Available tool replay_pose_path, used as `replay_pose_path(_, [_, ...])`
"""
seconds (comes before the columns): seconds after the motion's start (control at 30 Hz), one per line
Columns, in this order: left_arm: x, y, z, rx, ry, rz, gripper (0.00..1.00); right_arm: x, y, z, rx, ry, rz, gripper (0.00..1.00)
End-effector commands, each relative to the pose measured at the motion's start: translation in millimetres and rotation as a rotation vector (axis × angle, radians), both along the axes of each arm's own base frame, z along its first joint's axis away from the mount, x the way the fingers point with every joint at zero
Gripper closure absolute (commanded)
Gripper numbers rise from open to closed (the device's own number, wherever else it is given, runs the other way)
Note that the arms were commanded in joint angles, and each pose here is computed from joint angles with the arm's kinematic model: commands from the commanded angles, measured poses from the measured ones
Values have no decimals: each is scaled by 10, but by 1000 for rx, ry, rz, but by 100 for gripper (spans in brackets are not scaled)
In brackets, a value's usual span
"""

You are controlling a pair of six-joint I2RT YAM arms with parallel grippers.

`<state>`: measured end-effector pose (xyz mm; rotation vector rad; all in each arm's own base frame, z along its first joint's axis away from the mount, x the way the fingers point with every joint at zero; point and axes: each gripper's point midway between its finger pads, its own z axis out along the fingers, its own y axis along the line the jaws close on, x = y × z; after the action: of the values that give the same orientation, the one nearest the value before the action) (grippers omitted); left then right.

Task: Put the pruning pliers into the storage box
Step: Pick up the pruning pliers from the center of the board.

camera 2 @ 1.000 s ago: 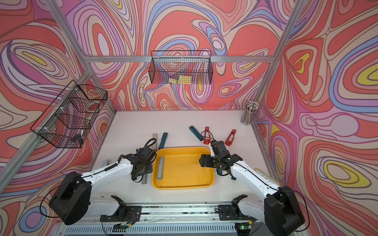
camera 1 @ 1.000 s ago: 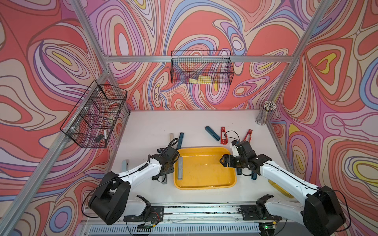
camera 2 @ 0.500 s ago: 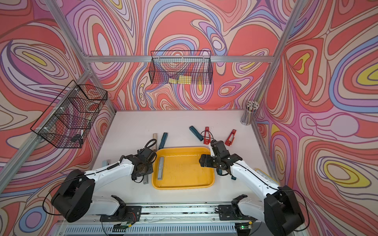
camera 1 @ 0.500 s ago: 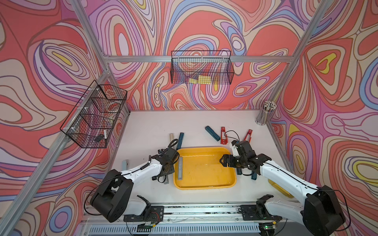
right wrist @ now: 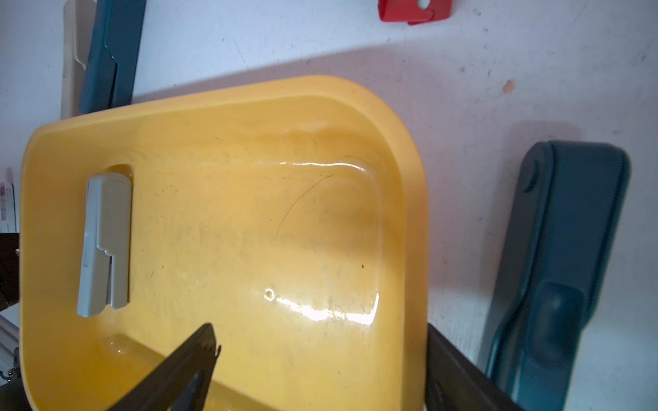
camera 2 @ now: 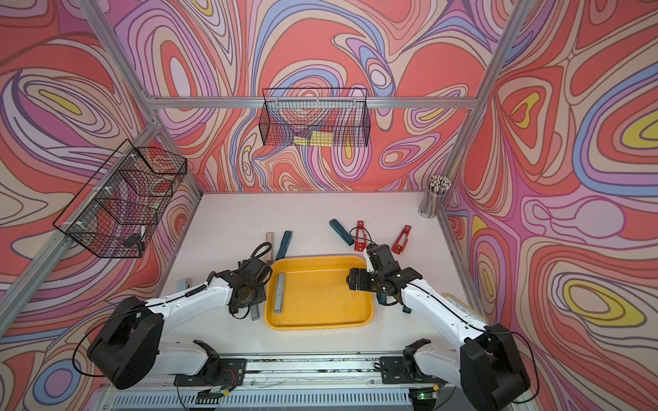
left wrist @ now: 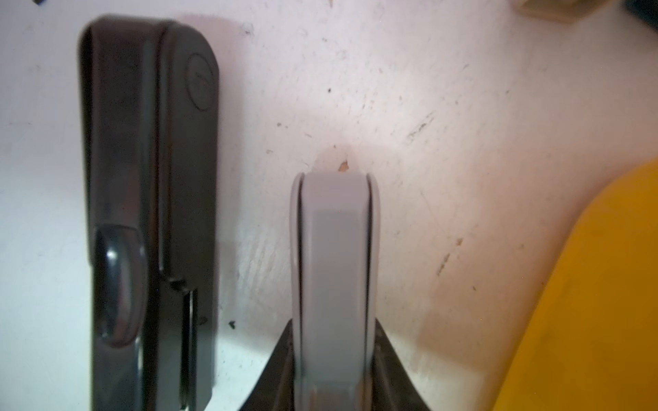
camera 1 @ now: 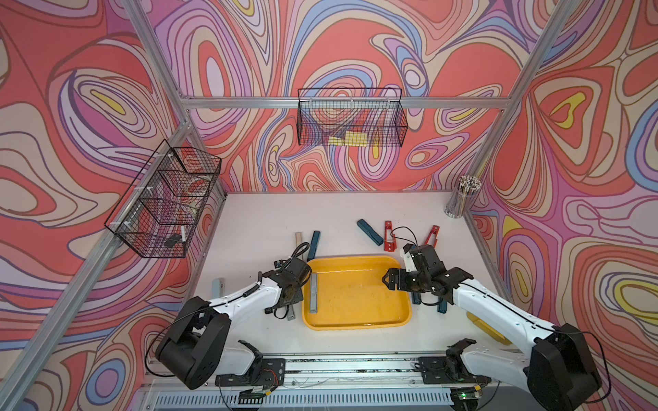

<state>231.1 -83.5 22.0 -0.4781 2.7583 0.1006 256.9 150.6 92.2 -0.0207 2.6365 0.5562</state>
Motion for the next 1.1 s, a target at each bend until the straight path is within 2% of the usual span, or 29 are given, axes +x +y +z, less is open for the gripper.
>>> replay_pose_path(0.0, [-100, 148, 57, 51, 19, 32, 100, 35, 37, 132, 18, -29, 3, 10])
replay_pose_path(0.17, [-92, 207, 184, 87, 16, 33, 100, 42, 43, 113, 13, -24, 6, 10])
replay_pose_path(0.63, [-24, 175, 318, 82, -5, 22, 100, 2, 23, 16, 13, -16, 1, 9])
replay_pose_path(1.07, [51, 317, 905, 133, -118, 32, 100, 14, 90, -57, 46, 3, 5, 9])
